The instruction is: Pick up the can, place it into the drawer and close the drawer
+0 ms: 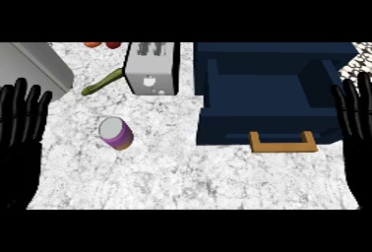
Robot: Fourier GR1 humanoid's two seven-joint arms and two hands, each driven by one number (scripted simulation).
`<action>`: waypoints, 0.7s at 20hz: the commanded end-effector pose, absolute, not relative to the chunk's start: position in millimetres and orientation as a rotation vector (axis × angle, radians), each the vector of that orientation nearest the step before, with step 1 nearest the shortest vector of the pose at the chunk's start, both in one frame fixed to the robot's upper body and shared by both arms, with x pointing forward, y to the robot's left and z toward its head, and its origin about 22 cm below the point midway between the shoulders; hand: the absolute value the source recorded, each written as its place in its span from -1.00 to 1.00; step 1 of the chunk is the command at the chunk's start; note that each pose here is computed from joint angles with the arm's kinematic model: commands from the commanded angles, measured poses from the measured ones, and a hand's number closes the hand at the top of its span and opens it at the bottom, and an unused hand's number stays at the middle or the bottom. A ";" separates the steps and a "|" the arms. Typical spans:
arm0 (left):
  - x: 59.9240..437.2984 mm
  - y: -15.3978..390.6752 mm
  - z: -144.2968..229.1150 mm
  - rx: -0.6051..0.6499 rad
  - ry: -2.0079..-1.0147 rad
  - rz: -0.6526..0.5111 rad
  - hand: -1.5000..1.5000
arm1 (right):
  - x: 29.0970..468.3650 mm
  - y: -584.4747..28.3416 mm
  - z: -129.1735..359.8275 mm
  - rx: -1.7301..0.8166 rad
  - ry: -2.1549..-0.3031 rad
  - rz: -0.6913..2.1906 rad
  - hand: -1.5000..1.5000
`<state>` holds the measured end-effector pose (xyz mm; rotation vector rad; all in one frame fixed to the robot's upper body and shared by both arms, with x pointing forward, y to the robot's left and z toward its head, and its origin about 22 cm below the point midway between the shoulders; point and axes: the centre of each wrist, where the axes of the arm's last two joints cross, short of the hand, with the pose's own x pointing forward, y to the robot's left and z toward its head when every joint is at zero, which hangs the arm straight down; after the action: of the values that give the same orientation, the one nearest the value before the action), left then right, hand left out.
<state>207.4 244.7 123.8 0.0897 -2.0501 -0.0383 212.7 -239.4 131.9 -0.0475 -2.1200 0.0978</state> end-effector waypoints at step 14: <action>252.5 334.9 149.6 -0.390 -1.715 -0.525 -1.00 | 187.5 -277.3 91.0 -0.216 -1.777 -0.081 -1.00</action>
<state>244.9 307.2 122.6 -0.3617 -1.7573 -0.4829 198.1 -261.8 100.2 -0.1776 -1.8304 -0.0592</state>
